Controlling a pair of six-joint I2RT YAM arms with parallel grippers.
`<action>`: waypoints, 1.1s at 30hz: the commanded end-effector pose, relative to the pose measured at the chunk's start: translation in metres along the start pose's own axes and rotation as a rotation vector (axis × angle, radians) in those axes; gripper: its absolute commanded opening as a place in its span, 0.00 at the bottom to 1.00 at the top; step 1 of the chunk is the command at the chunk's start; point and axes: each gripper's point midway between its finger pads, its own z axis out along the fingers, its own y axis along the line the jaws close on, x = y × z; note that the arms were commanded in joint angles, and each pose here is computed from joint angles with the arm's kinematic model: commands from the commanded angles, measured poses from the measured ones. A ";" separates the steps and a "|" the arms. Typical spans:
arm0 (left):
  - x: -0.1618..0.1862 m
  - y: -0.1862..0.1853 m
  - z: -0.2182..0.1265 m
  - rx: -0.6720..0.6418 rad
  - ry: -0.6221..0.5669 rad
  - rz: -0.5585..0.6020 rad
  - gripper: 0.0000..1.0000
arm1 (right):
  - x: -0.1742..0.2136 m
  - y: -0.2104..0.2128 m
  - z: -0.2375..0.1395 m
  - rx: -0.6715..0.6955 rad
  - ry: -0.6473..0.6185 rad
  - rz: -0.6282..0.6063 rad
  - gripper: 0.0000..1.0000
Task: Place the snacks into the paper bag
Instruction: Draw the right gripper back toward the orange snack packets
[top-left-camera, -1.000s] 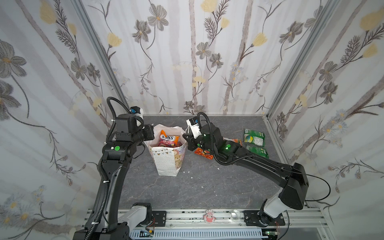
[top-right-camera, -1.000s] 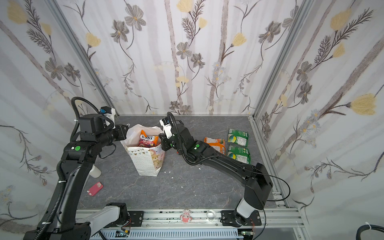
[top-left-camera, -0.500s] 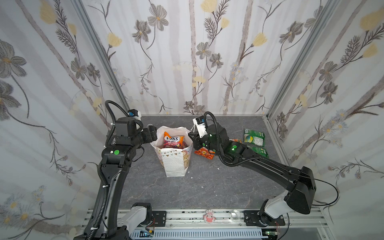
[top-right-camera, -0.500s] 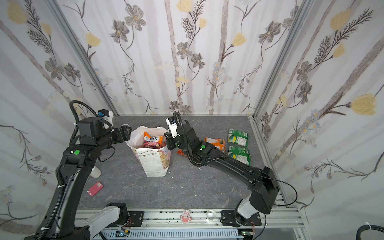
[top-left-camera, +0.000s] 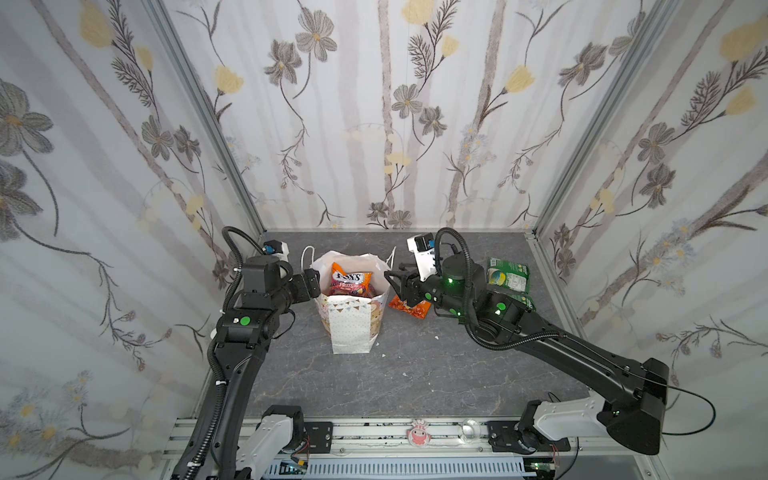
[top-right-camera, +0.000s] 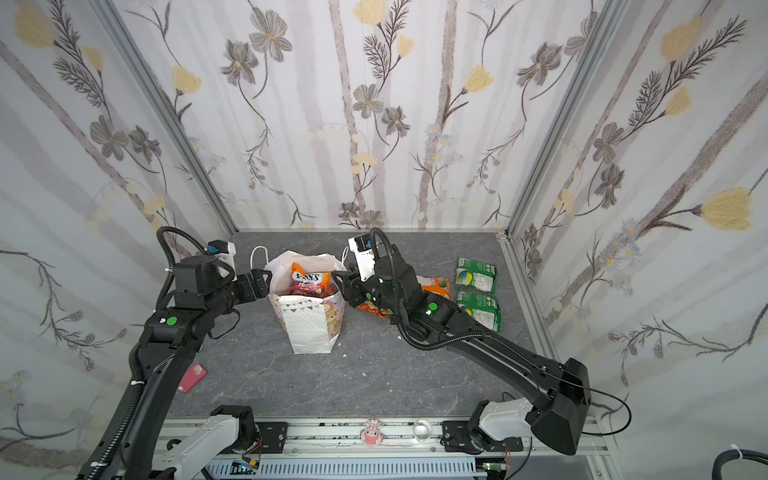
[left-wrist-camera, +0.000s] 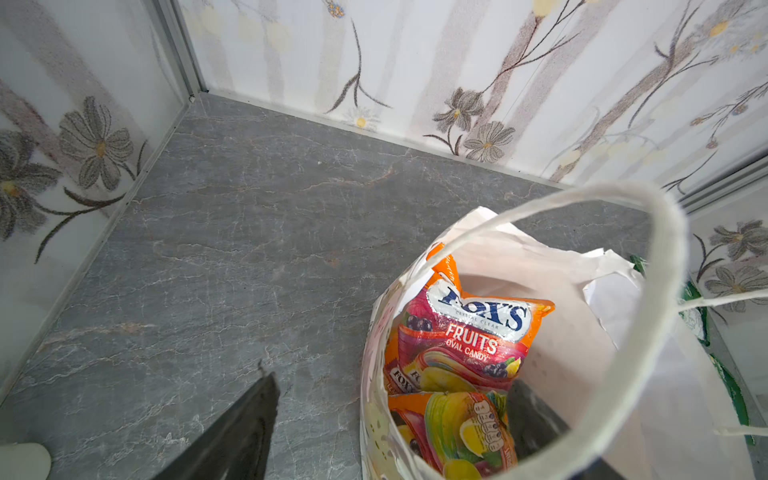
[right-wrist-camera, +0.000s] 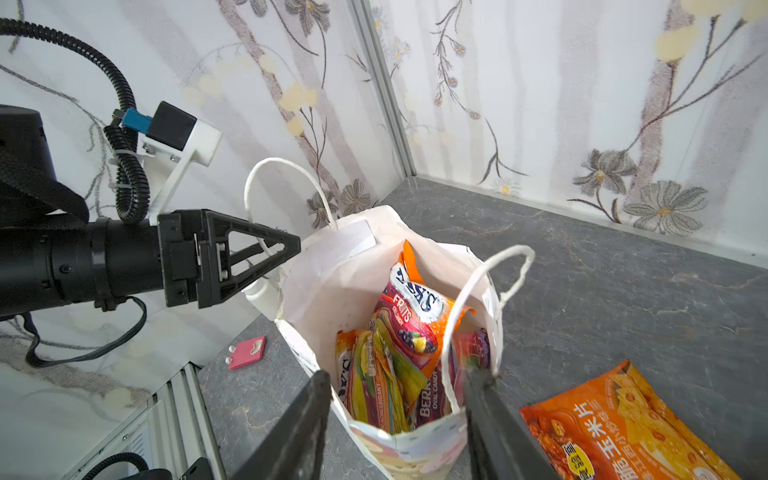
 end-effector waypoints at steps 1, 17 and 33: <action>-0.015 -0.005 0.005 0.027 -0.070 -0.018 0.86 | 0.005 -0.009 -0.019 0.027 -0.018 0.047 0.52; -0.006 -0.008 0.024 0.096 -0.132 -0.015 0.85 | 0.091 -0.104 -0.047 0.180 0.052 0.291 0.54; 0.003 0.001 0.026 0.052 -0.117 0.007 0.84 | 0.191 -0.182 -0.016 0.192 0.222 0.536 0.57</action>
